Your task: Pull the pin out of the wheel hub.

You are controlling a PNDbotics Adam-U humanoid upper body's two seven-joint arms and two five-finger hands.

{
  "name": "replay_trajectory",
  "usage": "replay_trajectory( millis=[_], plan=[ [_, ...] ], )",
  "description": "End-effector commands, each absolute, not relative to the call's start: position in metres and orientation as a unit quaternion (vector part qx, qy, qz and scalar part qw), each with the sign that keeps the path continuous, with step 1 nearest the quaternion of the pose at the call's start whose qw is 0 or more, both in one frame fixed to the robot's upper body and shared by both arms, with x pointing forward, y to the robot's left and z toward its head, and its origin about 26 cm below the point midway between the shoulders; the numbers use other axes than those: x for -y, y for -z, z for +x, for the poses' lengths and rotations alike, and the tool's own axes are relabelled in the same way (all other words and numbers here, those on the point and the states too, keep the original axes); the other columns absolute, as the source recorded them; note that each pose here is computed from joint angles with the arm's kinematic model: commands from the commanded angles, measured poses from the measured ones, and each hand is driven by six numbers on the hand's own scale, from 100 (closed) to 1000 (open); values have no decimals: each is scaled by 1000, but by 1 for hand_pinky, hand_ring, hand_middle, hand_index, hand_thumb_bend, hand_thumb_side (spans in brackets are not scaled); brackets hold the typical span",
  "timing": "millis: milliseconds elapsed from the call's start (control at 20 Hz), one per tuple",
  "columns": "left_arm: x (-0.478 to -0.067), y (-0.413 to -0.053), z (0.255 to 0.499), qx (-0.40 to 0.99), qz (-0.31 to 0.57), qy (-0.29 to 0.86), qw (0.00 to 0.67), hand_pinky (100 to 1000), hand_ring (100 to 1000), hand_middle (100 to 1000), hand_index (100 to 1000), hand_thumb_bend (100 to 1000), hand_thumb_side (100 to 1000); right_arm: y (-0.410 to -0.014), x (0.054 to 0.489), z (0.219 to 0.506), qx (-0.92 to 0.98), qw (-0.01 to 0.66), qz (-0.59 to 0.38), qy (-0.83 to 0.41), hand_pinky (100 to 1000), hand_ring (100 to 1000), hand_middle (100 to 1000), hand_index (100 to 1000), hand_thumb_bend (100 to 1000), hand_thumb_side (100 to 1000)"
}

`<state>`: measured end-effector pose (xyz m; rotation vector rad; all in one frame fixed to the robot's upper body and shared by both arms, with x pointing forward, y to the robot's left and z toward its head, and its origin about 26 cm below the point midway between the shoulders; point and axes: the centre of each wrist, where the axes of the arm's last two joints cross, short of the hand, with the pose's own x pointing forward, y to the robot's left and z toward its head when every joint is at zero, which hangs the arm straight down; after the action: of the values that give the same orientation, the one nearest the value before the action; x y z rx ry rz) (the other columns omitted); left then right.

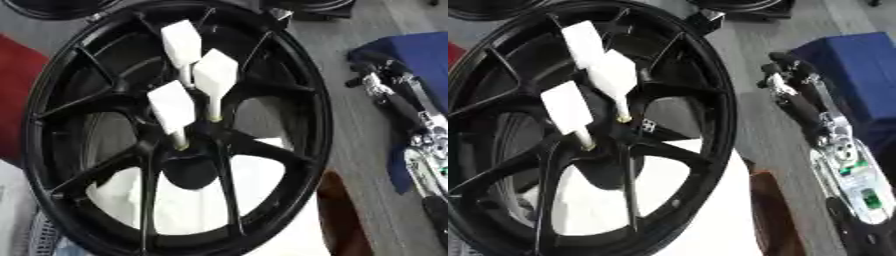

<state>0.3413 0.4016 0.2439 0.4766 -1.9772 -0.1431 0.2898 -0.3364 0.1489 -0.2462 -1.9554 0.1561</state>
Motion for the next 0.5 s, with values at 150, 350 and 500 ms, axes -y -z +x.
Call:
replay_trajectory(
  millis=[150, 350, 500],
  plan=[
    [-365, -249, 334, 850, 144, 63, 503, 753, 631, 557, 713, 248, 634, -160, 336, 289, 835, 536, -101, -74, 938, 658, 715, 834, 100, 463],
    [-343, -244, 328, 860, 103, 57, 497, 754, 631, 557, 713, 252, 644, -161, 335, 290, 838, 533, -97, -74, 938, 658, 715, 834, 100, 460],
    [-336, -238, 325, 859, 94, 40, 502, 752, 628, 554, 711, 252, 646, -162, 334, 290, 839, 531, -94, -73, 938, 658, 715, 834, 100, 459]
  ],
)
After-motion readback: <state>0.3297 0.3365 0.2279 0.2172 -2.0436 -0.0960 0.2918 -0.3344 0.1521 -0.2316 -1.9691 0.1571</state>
